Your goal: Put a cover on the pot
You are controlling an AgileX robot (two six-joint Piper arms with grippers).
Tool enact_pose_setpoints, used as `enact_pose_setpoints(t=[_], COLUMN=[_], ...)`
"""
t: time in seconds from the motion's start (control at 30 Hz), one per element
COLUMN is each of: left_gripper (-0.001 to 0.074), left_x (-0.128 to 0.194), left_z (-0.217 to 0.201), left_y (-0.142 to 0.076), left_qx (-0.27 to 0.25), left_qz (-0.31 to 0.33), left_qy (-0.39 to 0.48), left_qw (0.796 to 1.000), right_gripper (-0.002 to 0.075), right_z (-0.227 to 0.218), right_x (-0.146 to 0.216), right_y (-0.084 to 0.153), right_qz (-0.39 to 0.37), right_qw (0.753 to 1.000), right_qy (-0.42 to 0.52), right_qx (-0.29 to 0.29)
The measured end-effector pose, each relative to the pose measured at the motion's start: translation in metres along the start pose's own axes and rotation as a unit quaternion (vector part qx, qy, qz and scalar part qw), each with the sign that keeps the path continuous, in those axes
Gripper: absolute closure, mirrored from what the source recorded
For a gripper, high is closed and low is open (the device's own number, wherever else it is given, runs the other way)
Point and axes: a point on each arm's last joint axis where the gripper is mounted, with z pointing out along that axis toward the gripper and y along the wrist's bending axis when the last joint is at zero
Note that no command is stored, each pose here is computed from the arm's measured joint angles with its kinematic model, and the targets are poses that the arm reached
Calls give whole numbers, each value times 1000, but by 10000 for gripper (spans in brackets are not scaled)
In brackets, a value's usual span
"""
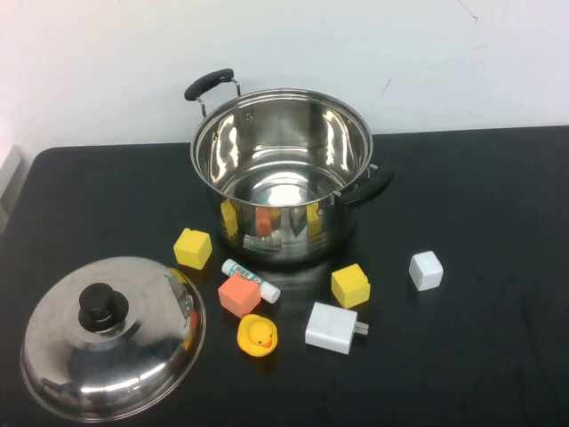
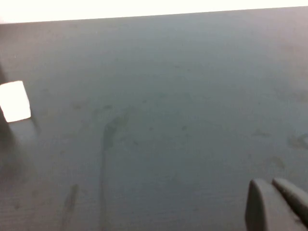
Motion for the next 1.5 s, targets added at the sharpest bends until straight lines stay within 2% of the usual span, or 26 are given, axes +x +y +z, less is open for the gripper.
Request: enact_pose_setpoints(t=[1.3, 1.5], left_gripper=[737, 737], left_x=[0, -10], left_z=[0, 0], left_y=[0, -2], left_qx=[2, 12], left_qz=[-13, -16], left_qy=[0, -62], left_qw=[1000, 998], right_gripper=[728, 728], right_z=[0, 0], right_x=[0, 0], right_y=[0, 0], right_qz=[0, 0], right_qw=[1000, 1000], right_qy=[0, 0], right_qx=[0, 0])
